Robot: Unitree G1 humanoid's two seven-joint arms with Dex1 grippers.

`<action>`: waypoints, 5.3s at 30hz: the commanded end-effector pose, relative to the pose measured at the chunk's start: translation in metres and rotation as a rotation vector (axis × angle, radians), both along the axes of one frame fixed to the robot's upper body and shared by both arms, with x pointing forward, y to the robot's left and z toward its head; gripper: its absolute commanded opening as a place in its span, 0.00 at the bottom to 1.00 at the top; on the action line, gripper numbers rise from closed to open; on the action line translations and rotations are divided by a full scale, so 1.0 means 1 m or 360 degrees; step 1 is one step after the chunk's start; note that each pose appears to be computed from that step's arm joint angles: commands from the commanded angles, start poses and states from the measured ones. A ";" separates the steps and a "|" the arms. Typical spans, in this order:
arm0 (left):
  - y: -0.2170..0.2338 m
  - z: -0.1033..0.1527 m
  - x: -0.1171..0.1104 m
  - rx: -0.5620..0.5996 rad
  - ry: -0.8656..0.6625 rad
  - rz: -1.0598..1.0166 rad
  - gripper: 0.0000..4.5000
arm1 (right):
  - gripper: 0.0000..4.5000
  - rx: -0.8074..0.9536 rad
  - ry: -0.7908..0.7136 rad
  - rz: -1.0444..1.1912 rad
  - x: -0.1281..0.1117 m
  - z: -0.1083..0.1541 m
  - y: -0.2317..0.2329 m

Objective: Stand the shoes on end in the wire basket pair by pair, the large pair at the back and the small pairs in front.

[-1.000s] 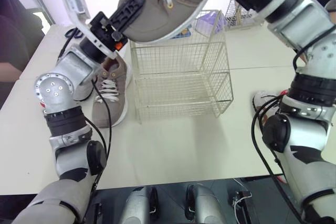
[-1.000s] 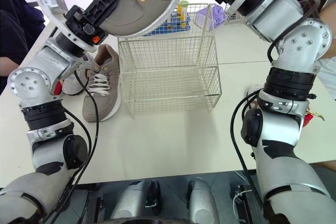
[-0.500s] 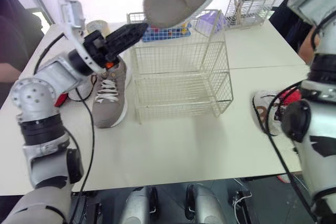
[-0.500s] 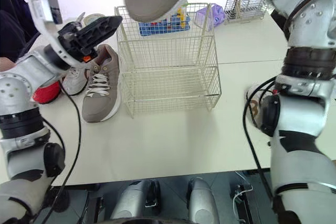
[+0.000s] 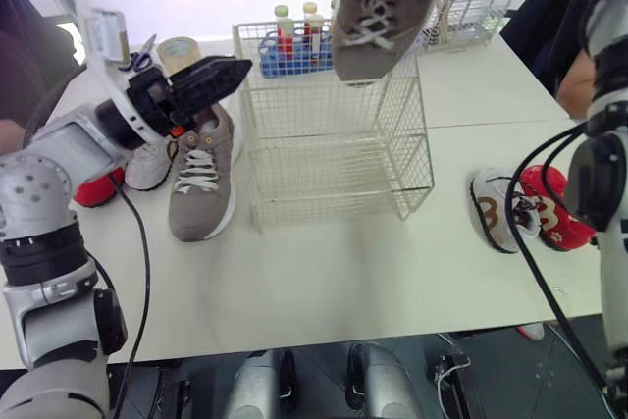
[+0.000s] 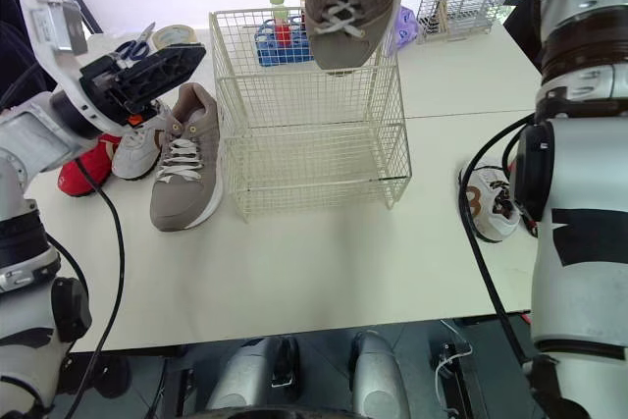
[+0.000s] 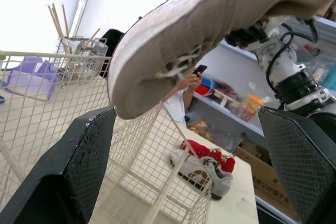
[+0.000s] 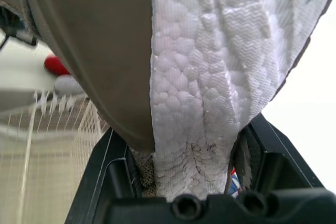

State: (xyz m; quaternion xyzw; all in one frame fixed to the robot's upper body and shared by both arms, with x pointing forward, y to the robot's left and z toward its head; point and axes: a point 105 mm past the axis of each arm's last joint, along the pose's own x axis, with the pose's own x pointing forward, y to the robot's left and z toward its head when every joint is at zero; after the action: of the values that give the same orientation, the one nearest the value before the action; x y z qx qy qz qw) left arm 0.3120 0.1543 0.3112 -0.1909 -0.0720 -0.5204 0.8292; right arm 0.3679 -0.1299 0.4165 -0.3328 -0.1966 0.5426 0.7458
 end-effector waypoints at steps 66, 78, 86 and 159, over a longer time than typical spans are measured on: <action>-0.061 -0.038 -0.023 0.0243 -0.0043 -0.0185 0.99 | 0.40 -0.0020 0.0311 -0.0434 0.040 -0.060 -0.042; -0.061 -0.037 -0.022 0.0247 -0.0055 -0.0183 1.00 | 0.98 0.0023 0.0180 -0.0523 0.038 -0.045 -0.055; -0.040 -0.026 -0.012 0.0260 -0.0107 -0.0028 1.00 | 0.98 0.0037 0.0008 -0.0637 0.013 -0.008 -0.096; -0.020 -0.076 0.032 0.0780 0.0049 0.0435 0.02 | 0.00 0.0592 0.0660 -0.0962 0.002 -0.174 -0.020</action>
State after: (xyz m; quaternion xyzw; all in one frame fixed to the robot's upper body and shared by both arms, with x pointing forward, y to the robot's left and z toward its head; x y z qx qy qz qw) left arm 0.3594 0.1603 0.2187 0.0140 0.0763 -0.3358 0.9387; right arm 0.3765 -0.1768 0.2341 -0.1063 -0.0081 0.2593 0.9599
